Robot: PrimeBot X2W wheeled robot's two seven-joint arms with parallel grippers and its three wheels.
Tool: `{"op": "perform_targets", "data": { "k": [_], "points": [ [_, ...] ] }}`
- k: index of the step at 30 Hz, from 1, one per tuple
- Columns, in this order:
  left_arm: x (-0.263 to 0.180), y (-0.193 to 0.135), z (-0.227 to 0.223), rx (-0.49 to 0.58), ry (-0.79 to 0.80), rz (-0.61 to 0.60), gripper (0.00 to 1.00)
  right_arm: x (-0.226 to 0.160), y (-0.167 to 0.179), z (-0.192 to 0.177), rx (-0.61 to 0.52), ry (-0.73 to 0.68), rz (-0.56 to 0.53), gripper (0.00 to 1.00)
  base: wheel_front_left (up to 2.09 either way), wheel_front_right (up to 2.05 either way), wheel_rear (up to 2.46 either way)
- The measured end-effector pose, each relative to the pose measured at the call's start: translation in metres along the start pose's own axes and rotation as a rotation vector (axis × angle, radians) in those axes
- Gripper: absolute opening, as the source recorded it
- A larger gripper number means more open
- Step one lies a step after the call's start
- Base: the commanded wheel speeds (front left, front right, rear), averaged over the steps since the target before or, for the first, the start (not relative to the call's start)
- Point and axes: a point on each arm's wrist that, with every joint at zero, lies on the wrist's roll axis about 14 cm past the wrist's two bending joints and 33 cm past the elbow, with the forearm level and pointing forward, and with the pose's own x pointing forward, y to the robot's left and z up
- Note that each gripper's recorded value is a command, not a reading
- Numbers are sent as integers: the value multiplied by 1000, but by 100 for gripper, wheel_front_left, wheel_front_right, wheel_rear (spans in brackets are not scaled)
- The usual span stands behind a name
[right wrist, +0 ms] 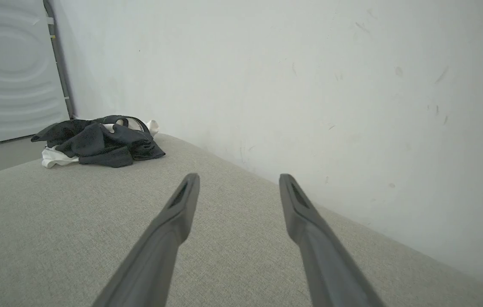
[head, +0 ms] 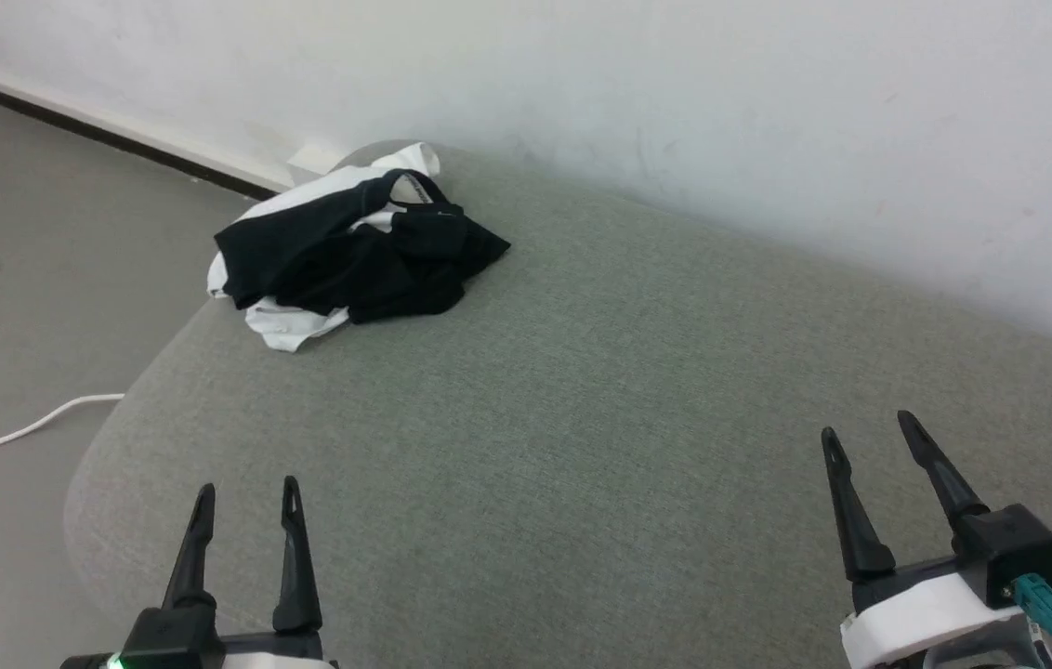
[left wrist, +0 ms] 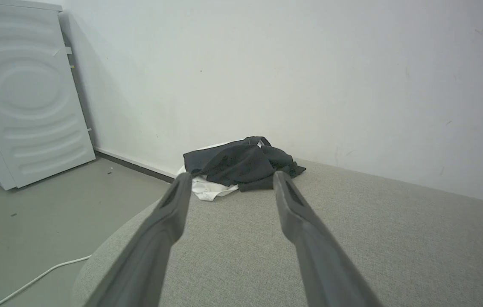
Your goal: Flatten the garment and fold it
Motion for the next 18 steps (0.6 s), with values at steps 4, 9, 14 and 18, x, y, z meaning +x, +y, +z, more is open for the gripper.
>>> {"op": "perform_targets", "data": {
  "k": [4,9,14,18],
  "points": [
    [-4,8,4,-1,-16,27,100,4,8,3,1,-14,26,100,0,0,0],
    [-11,16,5,1,-20,54,100,6,15,1,4,-10,48,100,0,0,0],
    [-13,20,8,7,-32,75,100,9,19,0,2,-15,65,100,0,0,0],
    [-17,25,9,13,-37,94,100,12,23,1,4,-20,78,100,0,0,0]
  ]
}}
